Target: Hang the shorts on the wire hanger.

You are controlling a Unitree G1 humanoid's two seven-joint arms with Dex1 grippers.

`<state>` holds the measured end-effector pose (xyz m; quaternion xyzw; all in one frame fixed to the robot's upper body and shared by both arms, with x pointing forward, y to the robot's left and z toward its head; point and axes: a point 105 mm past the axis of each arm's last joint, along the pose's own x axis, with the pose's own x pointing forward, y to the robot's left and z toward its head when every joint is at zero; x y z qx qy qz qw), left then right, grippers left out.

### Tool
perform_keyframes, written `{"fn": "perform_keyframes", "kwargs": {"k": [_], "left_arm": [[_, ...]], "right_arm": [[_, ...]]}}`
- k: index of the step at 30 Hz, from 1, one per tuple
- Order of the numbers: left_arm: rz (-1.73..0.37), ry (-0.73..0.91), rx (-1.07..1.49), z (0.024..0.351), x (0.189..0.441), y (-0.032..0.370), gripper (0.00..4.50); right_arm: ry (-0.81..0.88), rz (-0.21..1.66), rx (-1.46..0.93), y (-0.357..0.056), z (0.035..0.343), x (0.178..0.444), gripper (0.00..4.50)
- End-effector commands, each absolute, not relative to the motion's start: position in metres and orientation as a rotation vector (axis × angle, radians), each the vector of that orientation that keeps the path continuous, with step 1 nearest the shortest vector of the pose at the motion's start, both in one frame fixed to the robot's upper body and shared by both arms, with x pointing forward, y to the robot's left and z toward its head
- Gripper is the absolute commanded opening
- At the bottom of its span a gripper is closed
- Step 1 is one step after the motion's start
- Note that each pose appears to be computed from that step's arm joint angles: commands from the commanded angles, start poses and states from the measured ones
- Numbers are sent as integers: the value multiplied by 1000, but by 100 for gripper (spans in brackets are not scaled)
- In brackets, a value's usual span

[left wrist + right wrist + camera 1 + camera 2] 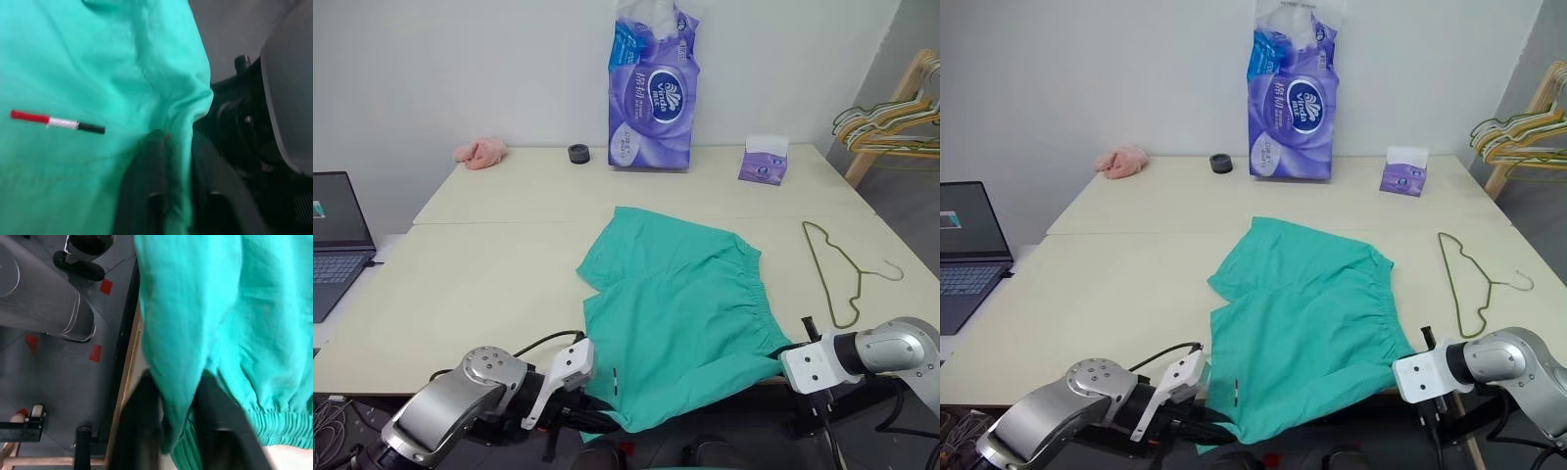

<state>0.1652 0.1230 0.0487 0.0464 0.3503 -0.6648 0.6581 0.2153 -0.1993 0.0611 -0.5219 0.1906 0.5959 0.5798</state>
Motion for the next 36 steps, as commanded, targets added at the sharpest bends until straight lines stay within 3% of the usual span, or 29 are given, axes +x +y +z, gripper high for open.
{"fn": "perform_keyframes", "kwargs": {"k": [1, 7, 9, 11, 14, 17, 20, 24, 28, 36], "left_arm": [[-1507, 753, 112, 55, 171, 118, 197], [-1485, 696, 123, 59, 181, 115, 387], [-1453, 595, 121, 70, 195, 110, 448], [-1424, 508, 114, 82, 207, 104, 448], [-1297, 283, 143, 109, 245, 92, 448], [-1200, 118, 219, 130, 270, 83, 448], [-1135, -7, 313, 150, 292, 73, 448], [-1209, -60, 341, 163, 292, 58, 448], [-1279, -57, 377, 163, 290, 53, 448], [-1285, -82, 398, 166, 297, 50, 448]], "right_arm": [[430, 1372, -1279, -205, 78, 221, 239], [367, 1273, -1294, -213, 100, 234, 449], [357, 1180, -1208, -220, 114, 241, 450], [347, 1072, -1138, -230, 126, 250, 450], [289, 739, -881, -260, 151, 274, 450], [285, 535, -695, -279, 154, 282, 450], [357, 260, -519, -307, 142, 292, 450], [454, 5, -321, -336, 122, 296, 450], [533, -83, -229, -352, 107, 301, 450], [684, -76, -157, -356, 68, 300, 450]]}}
